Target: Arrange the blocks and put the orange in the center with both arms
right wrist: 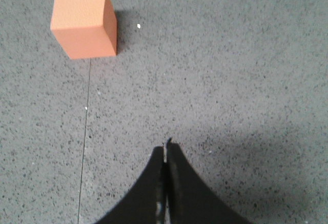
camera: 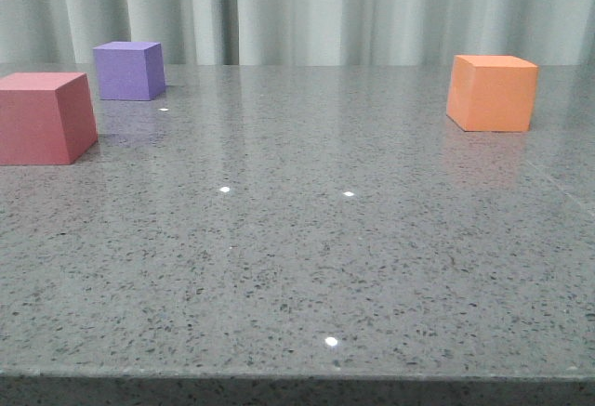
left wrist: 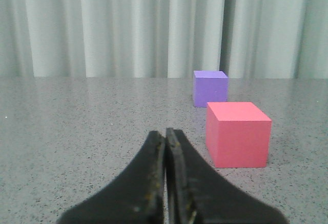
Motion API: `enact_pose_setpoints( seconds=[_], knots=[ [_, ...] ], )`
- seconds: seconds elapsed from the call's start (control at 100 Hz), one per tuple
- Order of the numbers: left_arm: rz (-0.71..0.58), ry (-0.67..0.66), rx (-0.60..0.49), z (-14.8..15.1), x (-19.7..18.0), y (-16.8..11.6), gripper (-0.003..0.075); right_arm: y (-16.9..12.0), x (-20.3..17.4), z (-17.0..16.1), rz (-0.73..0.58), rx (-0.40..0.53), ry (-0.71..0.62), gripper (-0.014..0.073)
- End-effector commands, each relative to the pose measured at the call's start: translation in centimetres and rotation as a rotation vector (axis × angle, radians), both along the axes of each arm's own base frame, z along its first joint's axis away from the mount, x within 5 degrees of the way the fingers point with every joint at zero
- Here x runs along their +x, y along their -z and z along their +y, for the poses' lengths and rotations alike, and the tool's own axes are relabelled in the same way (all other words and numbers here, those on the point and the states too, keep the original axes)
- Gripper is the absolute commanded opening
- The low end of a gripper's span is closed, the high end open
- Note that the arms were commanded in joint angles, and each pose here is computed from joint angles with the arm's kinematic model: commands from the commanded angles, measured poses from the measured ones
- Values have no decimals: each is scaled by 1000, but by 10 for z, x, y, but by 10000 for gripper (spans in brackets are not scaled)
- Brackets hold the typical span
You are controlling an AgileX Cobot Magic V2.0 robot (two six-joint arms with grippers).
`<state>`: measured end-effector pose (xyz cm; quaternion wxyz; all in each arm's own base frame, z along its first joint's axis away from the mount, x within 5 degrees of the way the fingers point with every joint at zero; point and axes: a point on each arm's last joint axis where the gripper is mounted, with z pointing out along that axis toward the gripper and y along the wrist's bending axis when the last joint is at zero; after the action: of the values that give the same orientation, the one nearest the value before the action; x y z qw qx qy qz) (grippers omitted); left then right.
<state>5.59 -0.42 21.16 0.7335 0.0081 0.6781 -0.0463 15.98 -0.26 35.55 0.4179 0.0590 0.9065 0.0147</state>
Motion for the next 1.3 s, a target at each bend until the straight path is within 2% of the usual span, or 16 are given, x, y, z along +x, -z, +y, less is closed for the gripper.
enact_pose_setpoints(
  seconds=[0.0,0.08,0.2,0.27,0.31,0.56,0.7,0.98,1.29],
  knots=[
    [-75,6,-7,0,-2,5,-20,-13,3,0,-64,-7,-5,29],
    [-75,6,-7,0,-2,5,-20,-11,2,0,-48,-7,-5,160],
    [-75,6,-7,0,-2,5,-20,-11,1,0,-37,-7,-4,459],
    [-75,6,-7,0,-2,5,-20,-11,1,0,-37,-7,-4,609],
    [-75,6,-7,0,-2,5,-20,-11,1,0,-37,-7,-4,665],
    [-75,6,-7,0,-2,5,-20,-12,4,3,-55,41,-12,635],
    [-75,6,-7,0,-2,5,-20,-12,20,10,-48,51,-62,635],
    [-75,6,-7,0,-2,5,-20,-22,88,34,-13,53,-149,635],
    [-75,6,-7,0,-2,5,-20,-22,172,49,8,57,-164,635]
  ],
)
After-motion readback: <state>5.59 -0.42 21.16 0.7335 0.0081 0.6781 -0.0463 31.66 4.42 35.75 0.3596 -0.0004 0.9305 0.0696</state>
